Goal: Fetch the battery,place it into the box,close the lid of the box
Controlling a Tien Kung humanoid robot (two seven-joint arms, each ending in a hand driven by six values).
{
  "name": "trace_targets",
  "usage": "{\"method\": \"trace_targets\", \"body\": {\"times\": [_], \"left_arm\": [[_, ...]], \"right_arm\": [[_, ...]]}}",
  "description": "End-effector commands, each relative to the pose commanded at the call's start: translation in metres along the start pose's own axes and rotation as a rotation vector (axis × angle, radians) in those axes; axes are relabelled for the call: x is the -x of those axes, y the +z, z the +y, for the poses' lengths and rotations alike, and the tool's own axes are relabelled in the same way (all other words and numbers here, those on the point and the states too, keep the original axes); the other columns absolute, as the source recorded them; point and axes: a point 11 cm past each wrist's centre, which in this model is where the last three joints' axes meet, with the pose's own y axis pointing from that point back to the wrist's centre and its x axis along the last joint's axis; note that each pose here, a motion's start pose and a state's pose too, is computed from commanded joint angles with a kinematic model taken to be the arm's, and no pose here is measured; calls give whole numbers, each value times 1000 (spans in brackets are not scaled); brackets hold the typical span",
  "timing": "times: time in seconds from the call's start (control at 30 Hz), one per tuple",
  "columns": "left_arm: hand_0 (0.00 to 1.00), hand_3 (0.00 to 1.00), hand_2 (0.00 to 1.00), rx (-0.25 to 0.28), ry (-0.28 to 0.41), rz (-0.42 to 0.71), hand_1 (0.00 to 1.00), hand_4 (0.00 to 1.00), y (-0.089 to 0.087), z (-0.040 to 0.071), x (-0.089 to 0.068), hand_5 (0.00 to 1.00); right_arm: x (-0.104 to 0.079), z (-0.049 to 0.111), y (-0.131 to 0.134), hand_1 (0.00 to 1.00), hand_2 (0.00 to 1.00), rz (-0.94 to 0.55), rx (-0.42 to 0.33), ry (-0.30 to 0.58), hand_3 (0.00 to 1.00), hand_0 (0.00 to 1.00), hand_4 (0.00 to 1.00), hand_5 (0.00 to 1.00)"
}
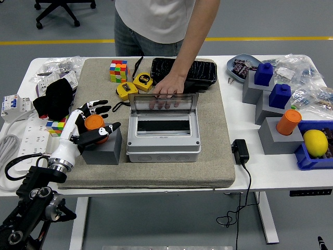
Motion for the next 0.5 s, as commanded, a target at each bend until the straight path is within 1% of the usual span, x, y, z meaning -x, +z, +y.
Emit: {"method": "trace_targets", "body": {"times": [0.03,0.2,0.23,0.4,0.43,0.5], "left_arm": [[678,631,595,-1,-1,-1,718,998,0,0,0,2],[678,631,595,-3,2,1,718,998,-2,0,1,2],[585,459,479,-3,2,0,637,998,-2,0,2,2],[585,459,479,-9,-8,-20,637,998,-2,0,3,2],[472,292,370,-9,-9,-20,457,998,-2,-1,3,2],[472,292,370,-8,-10,-21,457,998,-2,-1,4,2]], "right_arm": [[0,0,0,510,575,0,0,0,939,813,998,998],[0,0,0,510,575,0,0,0,939,813,998,998],[0,0,0,512,575,0,0,0,938,814,998,998],[0,0,0,512,575,1,0,0,938,814,998,998],[0,0,0,512,575,1,0,0,937,813,998,998],[0,0,0,512,575,1,0,0,937,813,998,998]]}}
